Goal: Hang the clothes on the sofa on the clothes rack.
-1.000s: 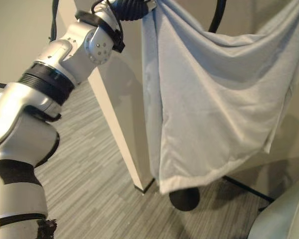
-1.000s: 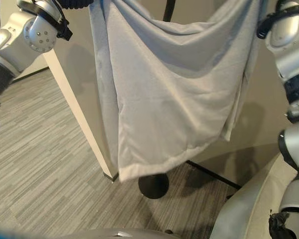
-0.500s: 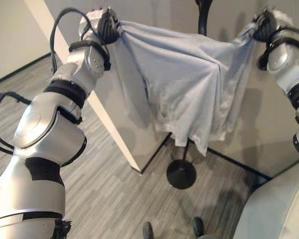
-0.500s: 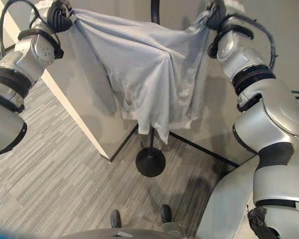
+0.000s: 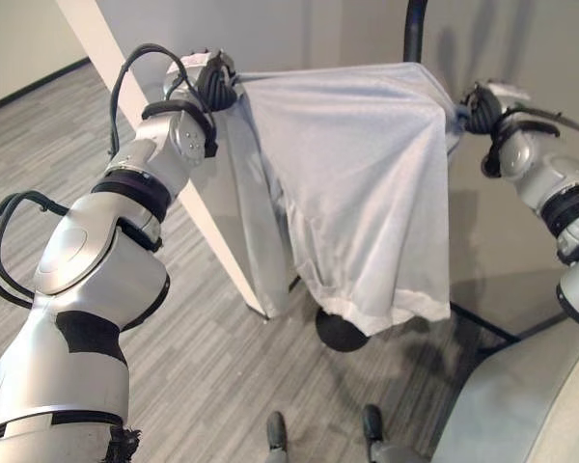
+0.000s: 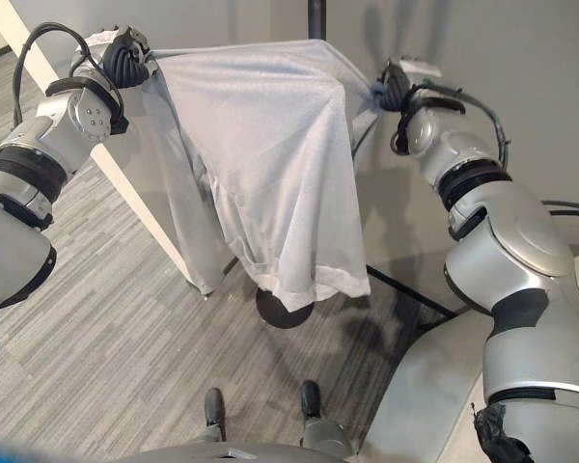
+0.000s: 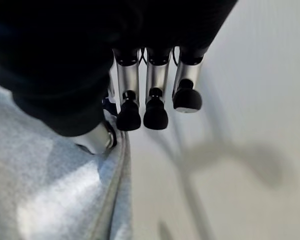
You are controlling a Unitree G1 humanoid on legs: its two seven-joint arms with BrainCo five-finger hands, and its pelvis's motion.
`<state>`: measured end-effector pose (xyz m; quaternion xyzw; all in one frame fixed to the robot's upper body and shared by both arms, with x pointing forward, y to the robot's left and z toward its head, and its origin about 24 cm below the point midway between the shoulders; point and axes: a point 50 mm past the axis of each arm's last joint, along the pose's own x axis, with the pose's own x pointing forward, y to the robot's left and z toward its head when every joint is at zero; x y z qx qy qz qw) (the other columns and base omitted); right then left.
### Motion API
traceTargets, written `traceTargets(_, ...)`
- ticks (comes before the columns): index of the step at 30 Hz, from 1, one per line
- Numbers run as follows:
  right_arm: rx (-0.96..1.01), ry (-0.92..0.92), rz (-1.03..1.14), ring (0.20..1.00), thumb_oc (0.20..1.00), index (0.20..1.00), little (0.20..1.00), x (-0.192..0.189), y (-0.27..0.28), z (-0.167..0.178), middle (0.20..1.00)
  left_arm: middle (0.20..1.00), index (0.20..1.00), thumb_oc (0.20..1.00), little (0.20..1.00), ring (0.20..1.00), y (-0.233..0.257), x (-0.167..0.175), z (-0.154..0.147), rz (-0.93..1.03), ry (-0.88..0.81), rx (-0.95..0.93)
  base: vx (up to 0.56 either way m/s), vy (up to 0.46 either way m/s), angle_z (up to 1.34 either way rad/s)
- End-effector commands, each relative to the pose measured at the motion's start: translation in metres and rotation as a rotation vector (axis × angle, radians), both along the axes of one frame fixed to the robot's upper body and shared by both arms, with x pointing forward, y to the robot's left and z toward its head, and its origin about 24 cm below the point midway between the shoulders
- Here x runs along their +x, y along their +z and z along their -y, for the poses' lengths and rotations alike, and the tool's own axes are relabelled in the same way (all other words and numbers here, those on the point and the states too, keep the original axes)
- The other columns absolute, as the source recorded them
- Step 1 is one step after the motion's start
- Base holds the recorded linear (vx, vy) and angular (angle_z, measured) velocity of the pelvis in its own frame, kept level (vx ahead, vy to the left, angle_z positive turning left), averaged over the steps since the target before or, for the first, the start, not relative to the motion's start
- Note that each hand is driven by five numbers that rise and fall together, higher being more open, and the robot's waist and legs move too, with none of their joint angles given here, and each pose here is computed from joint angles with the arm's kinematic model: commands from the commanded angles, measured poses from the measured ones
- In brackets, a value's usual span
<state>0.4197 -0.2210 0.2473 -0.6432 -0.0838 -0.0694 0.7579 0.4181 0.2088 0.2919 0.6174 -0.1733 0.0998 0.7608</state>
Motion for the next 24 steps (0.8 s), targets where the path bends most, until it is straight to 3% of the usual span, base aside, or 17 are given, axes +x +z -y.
traceTargets(1, 0.089, -0.077, 0.169, 1.000, 1.000, 1.000, 1.000, -0.008, 0.051, 0.024, 1.000, 1.000, 1.000, 1.000, 1.000, 1.000, 0.036, -0.009, -0.026, 0.104, 0.098, -0.022, 0.00, 0.000, 0.00)
traceTargets(4, 0.179, -0.034, 0.196, 1.000, 1.000, 1.000, 1.000, -0.009, 0.045, 0.021, 1.000, 1.000, 1.000, 1.000, 1.000, 1.000, 0.025, -0.010, -0.029, 0.094, 0.071, -0.073, 0.00, 0.016, 0.02)
traceTargets(8, 0.490, 0.112, 0.276, 1.000, 1.000, 1.000, 1.000, -0.025, 0.009, 0.018, 1.000, 1.000, 1.000, 1.000, 1.000, 1.000, -0.016, -0.020, -0.042, 0.085, -0.025, -0.264, 0.03, 0.039, 0.03)
traceTargets(16, 0.746, 0.157, 0.414, 1.000, 1.000, 1.000, 1.000, -0.069, -0.040, 0.034, 1.000, 1.000, 1.000, 1.000, 1.000, 1.000, -0.094, -0.044, -0.054, 0.020, -0.066, -0.491, 0.02, 0.029, 0.07)
traceTargets(19, 0.817, 0.130, 0.478, 1.000, 1.000, 1.000, 1.000, -0.089, -0.054, 0.044, 1.000, 1.000, 1.000, 1.000, 1.000, 1.000, -0.131, -0.062, -0.064, -0.011, -0.034, -0.599, 0.04, 0.031, 0.05)
traceTargets(22, 0.805, 0.044, 0.511, 1.000, 1.000, 1.000, 1.000, -0.118, -0.073, 0.066, 1.000, 1.000, 1.000, 1.000, 1.000, 1.000, -0.180, -0.098, -0.078, -0.076, 0.027, -0.709, 0.07, 0.038, 0.00)
traceTargets(23, 0.813, -0.031, 0.498, 1.000, 1.000, 1.000, 1.000, -0.135, -0.094, 0.077, 1.000, 1.000, 1.000, 1.000, 1.000, 1.000, -0.230, -0.127, -0.082, -0.153, 0.127, -0.847, 0.05, 0.030, 0.03)
traceTargets(24, 0.813, -0.032, 0.495, 1.000, 1.000, 1.000, 1.000, -0.136, -0.095, 0.077, 1.000, 1.000, 1.000, 1.000, 1.000, 1.000, -0.231, -0.128, -0.082, -0.155, 0.128, -0.846, 0.05, 0.028, 0.02)
